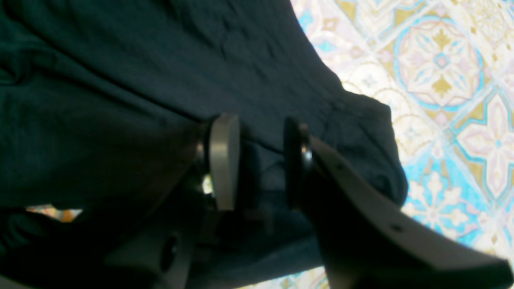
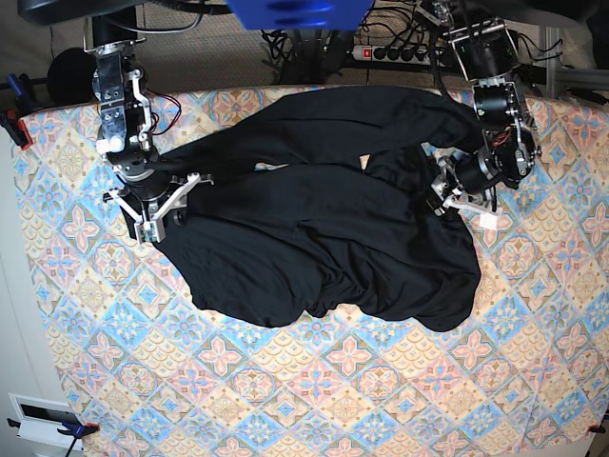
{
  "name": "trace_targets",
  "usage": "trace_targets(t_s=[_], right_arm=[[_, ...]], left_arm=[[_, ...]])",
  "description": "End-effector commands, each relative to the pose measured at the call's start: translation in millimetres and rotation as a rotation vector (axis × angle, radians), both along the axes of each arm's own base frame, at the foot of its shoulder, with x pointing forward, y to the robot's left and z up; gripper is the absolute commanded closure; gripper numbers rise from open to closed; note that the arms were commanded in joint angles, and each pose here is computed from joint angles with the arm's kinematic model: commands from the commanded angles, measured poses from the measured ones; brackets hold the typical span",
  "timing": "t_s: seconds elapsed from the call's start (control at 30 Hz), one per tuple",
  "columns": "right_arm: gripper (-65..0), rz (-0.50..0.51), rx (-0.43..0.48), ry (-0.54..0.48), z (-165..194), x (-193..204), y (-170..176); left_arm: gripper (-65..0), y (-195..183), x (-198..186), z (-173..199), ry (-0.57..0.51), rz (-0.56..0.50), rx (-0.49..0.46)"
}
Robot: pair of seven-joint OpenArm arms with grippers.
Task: Layout the t-shirt on the table in an organized manner, then fold the t-shirt properly
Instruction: 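Grasp the shirt fabric with both grippers and pull it apart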
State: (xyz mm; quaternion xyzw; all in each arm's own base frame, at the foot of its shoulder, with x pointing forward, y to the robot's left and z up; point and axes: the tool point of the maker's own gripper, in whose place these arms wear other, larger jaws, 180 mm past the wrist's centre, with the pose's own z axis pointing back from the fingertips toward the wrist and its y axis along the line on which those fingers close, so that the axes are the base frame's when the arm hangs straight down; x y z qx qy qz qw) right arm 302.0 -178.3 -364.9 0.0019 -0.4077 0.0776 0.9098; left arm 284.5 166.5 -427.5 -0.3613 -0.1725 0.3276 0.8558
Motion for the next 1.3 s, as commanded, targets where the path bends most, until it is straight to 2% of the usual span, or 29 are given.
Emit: trace_targets(t_s=[0.0, 0.1, 0.2, 0.27, 0.37, 0.53, 0.57, 0.63, 0.7, 0.83, 0.97, 1.1, 1.27], right_arm=[[-18.3, 0.001, -0.011, -0.055, 14, 9, -4], [-18.3, 0.001, -0.011, -0.055, 14, 9, -4], [-18.3, 0.004, -0.010, -0.055, 14, 9, -3], [-18.0, 0.011, -0.005, -0.050, 13, 7, 0], [-17.9, 0.017, 0.001, -0.052, 14, 6, 4], [-17.9, 0.050, 0.039, -0.035, 7, 3, 28], [-17.9, 0.060, 0.041, -0.027, 4, 2, 31], [-17.8, 0.080, 0.045, -0.021, 2, 0, 39], [-16.4, 0.091, 0.047, -0.021, 1, 0, 43], [-8.5, 0.090, 0.047, -0.021, 1, 1, 42], [-2.8, 0.054, 0.031, 0.081, -35, -10, 28], [-2.6, 0.010, 0.012, 0.206, -79, -30, 11], [-2.6, -0.006, 0.012, 0.210, -95, -34, 5]], left_arm=[[-28.4, 2, 2, -2, 0.012, -0.012, 0.043], [-30.6, -1, 0, -4, 0.018, -0.017, 0.045], [-28.9, 0, 0, -4, 0.019, -0.018, 0.046], [-24.2, 2, -1, -4, 0.021, -0.021, 0.050], [-12.9, 2, -1, -4, 0.017, -0.021, 0.051], [-9.2, 2, -6, -7, 0.026, -0.023, 0.050], [-7.5, 2, -6, -7, 0.028, -0.023, 0.052], [-0.4, 2, -8, -9, 0.036, -0.025, 0.054], [0.0, 2, -8, -9, 0.036, -0.025, 0.054], [0.0, 2, -8, -8, 0.036, -0.026, 0.051], [0.0, 15, -3, 6, -0.007, -0.025, 0.075], [0.0, 24, 0, 49, -0.136, -0.047, 0.075], [0.0, 37, -2, 83, -0.221, -0.096, 0.138]])
